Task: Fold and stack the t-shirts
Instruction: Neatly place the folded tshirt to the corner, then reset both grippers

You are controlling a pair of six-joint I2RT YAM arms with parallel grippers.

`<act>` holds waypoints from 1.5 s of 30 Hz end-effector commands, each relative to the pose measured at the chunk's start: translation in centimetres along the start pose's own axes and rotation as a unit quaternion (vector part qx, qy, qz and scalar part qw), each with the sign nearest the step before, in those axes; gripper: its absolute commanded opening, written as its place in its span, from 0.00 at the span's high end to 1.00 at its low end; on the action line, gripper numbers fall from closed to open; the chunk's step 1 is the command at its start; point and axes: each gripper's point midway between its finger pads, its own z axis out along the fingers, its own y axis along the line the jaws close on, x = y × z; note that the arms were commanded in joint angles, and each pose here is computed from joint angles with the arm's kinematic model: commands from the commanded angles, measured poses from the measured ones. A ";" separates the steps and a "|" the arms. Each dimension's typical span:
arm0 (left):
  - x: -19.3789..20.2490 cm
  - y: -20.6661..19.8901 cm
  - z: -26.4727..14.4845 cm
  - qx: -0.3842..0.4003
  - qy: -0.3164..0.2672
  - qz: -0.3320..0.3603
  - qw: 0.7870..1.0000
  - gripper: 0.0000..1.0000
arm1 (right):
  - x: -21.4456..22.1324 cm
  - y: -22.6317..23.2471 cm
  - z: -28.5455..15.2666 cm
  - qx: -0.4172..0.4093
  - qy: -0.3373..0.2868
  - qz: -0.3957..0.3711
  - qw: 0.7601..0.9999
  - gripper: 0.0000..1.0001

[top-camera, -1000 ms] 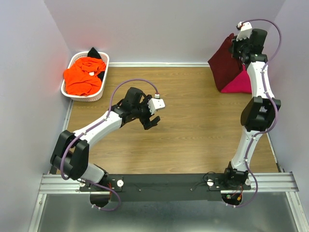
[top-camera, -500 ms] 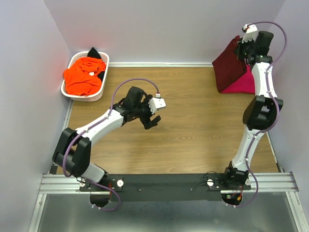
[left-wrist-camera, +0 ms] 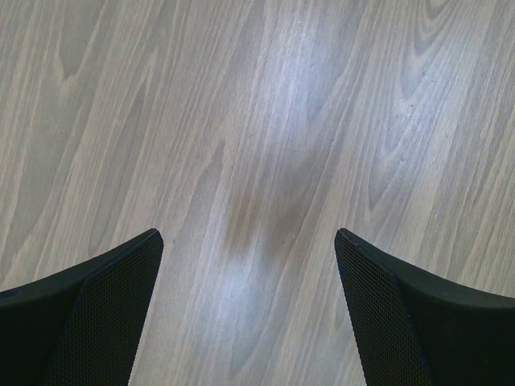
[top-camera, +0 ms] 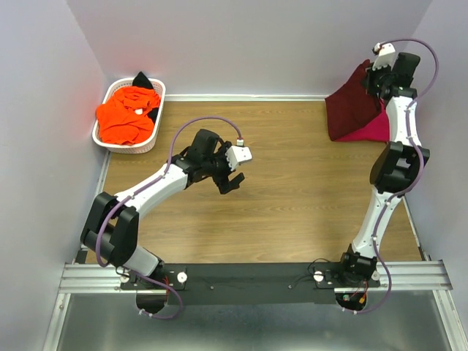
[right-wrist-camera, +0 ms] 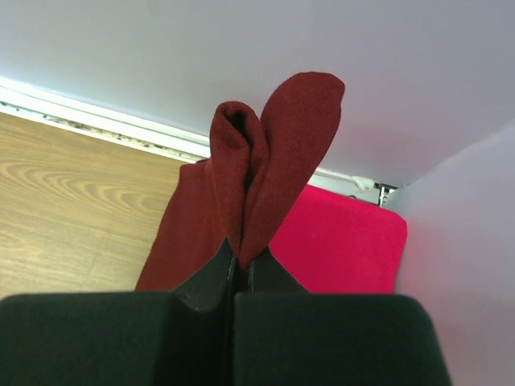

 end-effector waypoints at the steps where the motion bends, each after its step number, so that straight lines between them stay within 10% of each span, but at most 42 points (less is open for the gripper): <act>1: -0.2 0.3 -0.1 -0.004 0.005 -0.007 1.000 0.05 | -0.3 -1.5 0.2 0.001 -0.013 -0.023 1.000 1.00; 23: -0.4 -0.1 0.0 0.011 0.007 -0.017 1.000 0.05 | 5.4 -5.0 2.9 0.036 0.035 -0.080 0.996 0.96; 26: -0.4 -0.1 0.0 0.012 0.006 -0.017 1.000 0.05 | 6.1 -5.8 3.1 0.056 0.046 -0.085 0.994 0.65; 28: -0.5 -0.1 -0.1 0.013 0.005 -0.018 1.000 0.05 | 6.2 -6.5 3.1 0.075 0.051 -0.084 0.992 0.22; 30: -0.7 -0.2 -0.2 0.013 0.003 -0.017 1.000 0.05 | 5.9 -7.0 3.0 0.084 0.049 -0.083 0.992 0.10; 45: -3.6 1.1 -3.5 -0.036 -0.066 -0.048 0.996 0.05 | -2.6 -4.2 -1.9 0.059 -0.023 -0.055 0.996 0.00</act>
